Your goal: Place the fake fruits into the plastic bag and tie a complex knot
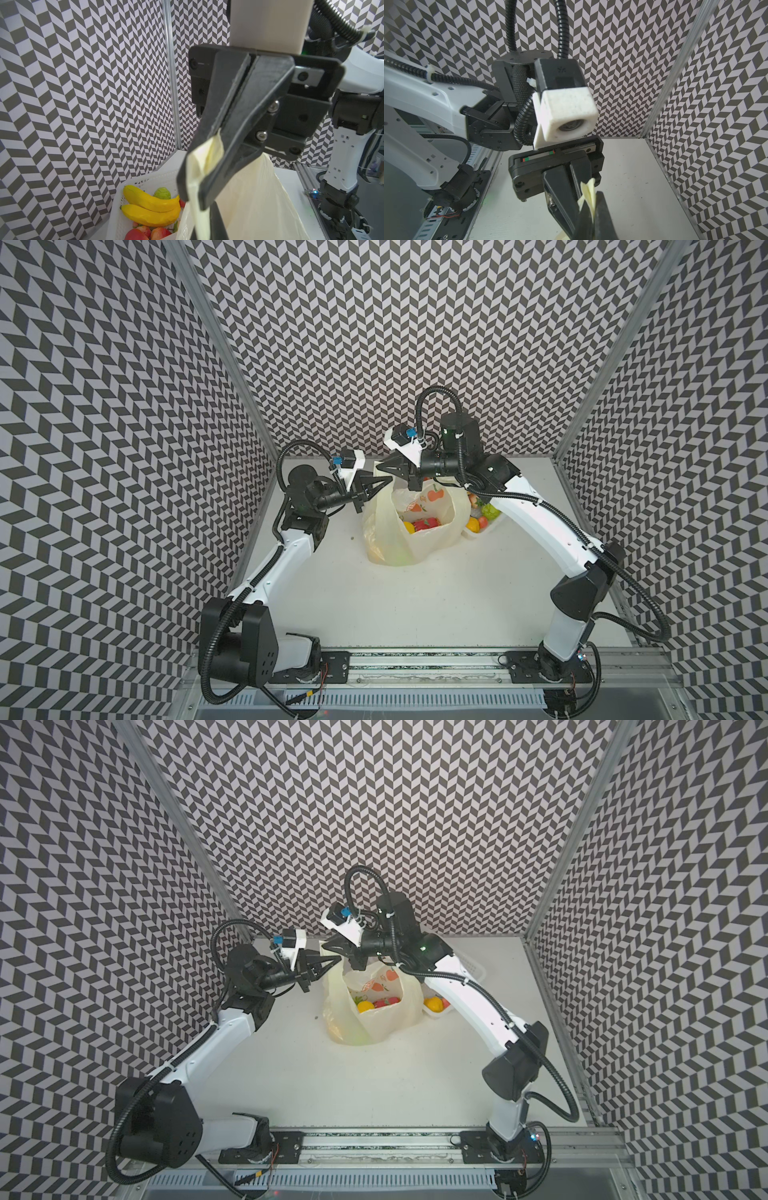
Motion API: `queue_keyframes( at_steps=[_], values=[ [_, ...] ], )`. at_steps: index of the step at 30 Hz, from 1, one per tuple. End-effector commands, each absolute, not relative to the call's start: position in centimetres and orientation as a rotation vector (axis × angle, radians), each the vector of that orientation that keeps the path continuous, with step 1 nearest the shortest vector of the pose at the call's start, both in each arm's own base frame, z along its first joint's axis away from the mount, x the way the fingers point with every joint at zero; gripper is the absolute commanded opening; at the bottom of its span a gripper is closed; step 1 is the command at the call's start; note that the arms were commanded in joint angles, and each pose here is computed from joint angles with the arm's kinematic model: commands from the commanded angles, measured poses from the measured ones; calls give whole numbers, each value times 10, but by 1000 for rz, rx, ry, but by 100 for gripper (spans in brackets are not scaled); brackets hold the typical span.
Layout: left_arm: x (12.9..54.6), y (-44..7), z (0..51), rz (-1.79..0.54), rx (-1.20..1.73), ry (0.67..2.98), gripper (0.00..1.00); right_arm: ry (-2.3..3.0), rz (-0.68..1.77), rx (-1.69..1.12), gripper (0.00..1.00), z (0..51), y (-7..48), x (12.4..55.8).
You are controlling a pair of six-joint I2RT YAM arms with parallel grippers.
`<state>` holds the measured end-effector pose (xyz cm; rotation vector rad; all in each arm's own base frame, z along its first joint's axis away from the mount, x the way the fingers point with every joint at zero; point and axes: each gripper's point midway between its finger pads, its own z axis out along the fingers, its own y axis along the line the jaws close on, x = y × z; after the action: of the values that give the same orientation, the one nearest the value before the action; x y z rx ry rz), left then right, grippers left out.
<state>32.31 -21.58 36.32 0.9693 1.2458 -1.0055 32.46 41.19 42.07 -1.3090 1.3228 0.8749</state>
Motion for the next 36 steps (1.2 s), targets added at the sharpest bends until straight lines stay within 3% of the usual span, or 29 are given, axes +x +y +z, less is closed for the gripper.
queue_keyframes(
  at_steps=[1, 8, 14, 20, 24, 27, 36],
  values=[
    [321, -220, 333, -1039, 960, 1315, 7, 1176, 842, -1253, 0, 467, 406, 320],
    [315, -222, 294, -1087, 931, 1374, 11, 1172, 823, -1229, 0, 475, 405, 324],
    [306, -220, 287, -1107, 913, 1359, 0, 1184, 826, -1198, 0, 480, 402, 329],
    [305, -220, 298, -1098, 923, 1339, 0, 1196, 853, -1205, 2, 481, 401, 329],
    [309, -220, 299, -1103, 916, 1345, 0, 1203, 846, -1181, 31, 496, 393, 328],
    [314, -218, 300, -1105, 897, 1356, 0, 1200, 847, -1123, 47, 517, 374, 328],
    [327, -206, 300, -1105, 838, 1379, 0, 1195, 801, -933, 79, 548, 275, 326]
  ],
)
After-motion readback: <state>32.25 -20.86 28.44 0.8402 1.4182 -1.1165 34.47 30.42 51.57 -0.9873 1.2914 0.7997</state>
